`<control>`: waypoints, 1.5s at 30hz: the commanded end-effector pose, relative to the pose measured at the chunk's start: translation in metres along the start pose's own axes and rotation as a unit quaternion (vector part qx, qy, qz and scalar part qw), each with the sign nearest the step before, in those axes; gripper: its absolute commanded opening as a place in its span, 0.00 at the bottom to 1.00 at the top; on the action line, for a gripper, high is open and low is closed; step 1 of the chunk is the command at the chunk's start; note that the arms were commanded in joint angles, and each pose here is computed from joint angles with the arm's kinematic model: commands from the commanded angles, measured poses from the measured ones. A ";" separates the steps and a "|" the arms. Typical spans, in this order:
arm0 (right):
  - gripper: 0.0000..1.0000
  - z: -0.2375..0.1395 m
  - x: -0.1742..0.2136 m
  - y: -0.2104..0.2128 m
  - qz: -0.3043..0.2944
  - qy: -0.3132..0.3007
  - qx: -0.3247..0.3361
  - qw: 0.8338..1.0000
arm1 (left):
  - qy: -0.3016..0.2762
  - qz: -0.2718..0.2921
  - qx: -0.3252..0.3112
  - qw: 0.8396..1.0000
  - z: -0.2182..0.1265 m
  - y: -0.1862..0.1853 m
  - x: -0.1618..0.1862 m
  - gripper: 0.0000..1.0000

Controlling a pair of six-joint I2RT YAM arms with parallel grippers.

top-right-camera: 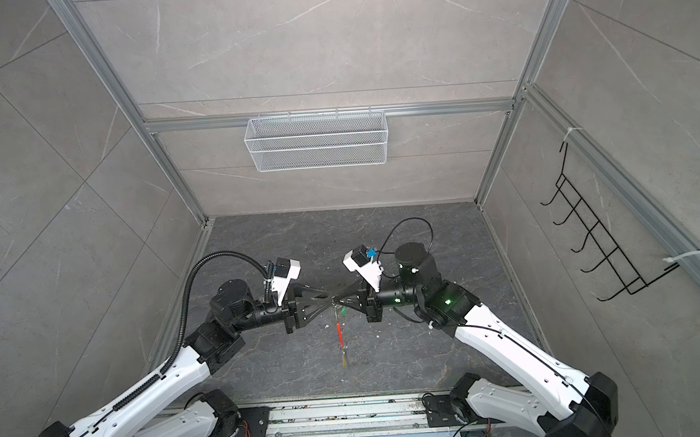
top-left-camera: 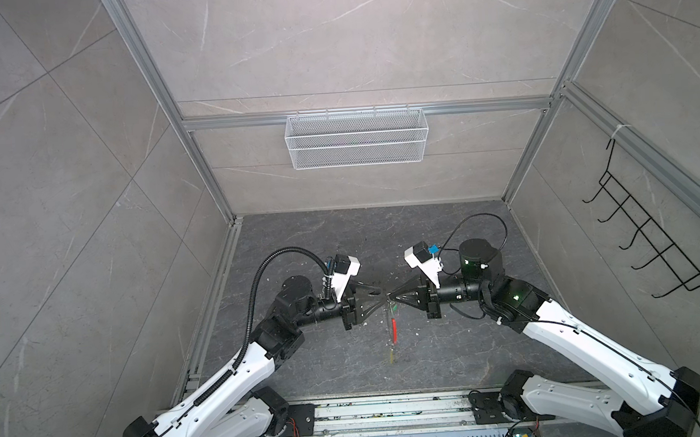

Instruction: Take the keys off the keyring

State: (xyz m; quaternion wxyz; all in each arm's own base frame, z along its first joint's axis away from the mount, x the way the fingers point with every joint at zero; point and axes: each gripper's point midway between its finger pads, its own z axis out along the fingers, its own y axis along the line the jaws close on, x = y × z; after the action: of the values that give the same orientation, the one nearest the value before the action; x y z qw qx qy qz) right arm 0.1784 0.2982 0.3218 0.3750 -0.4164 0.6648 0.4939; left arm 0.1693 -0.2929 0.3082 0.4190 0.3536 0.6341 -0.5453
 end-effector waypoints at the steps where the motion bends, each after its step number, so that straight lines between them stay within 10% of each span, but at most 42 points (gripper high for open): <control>1: 0.00 -0.005 -0.018 0.007 -0.015 -0.027 -0.008 0.999 | -0.022 0.028 0.040 0.999 0.000 -0.019 -0.022 0.39; 28: 0.01 0.003 -0.019 -0.001 0.014 -0.025 -0.003 1.000 | -0.045 0.022 0.057 0.997 0.002 -0.025 -0.037 0.00; 33: 0.41 -0.005 -0.027 -0.007 0.023 -0.045 0.033 0.998 | -0.070 0.027 0.009 0.997 -0.005 -0.016 -0.044 0.00; 45: 0.50 -0.018 -0.012 -0.005 0.035 -0.043 0.057 0.997 | -0.108 0.042 -0.034 0.993 -0.022 -0.018 -0.059 0.00</control>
State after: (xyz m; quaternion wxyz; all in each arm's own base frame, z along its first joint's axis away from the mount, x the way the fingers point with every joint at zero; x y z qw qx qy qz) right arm 0.1873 0.2763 0.3619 0.4494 -0.3468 0.6683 0.4808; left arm 0.1752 -0.2772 0.3457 0.4849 0.3034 0.6165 -0.5411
